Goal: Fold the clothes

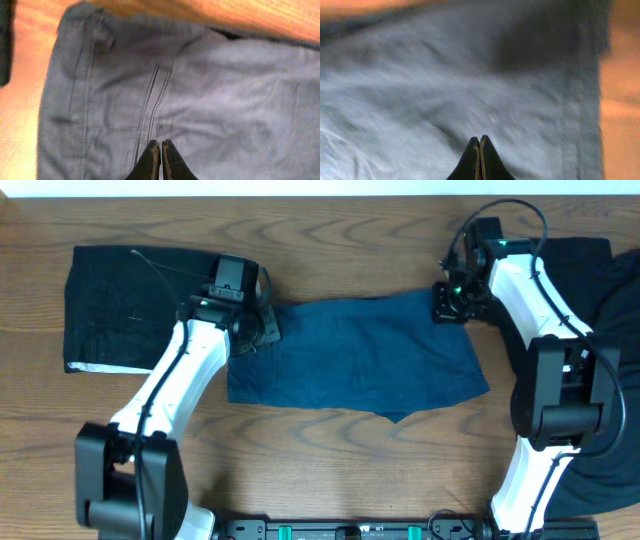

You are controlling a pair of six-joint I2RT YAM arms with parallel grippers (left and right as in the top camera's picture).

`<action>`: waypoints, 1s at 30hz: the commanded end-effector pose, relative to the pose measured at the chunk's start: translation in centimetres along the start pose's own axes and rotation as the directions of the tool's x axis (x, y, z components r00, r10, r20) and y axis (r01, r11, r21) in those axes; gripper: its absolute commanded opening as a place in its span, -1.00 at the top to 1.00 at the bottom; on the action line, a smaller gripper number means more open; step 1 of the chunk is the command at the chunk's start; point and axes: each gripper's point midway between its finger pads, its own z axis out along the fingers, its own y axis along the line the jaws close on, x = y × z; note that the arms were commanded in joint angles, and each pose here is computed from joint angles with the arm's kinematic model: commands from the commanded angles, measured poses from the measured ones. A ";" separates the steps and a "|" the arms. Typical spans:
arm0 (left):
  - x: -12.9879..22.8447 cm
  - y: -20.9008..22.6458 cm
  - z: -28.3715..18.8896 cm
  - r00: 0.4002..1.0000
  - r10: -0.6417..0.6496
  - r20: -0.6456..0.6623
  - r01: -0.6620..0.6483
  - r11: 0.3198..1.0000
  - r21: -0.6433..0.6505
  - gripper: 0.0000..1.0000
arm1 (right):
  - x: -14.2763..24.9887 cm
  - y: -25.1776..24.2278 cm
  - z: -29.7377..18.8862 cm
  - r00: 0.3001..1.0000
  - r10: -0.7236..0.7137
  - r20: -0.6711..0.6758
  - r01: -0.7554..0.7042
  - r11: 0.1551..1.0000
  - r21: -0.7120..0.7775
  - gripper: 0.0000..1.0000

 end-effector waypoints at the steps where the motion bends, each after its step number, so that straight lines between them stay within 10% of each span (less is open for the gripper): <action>1: -0.2 0.2 2.0 1.000 0.013 -0.014 -0.013 1.000 -0.008 0.88 | -0.3 2.5 0.3 0.997 -0.074 0.032 0.075 0.996 -0.055 0.97; 30: -4.4 2.4 8.4 0.990 0.067 0.124 -0.049 0.988 -0.143 0.88 | -6.8 1.1 5.0 0.900 -0.190 0.393 0.162 0.981 0.105 0.97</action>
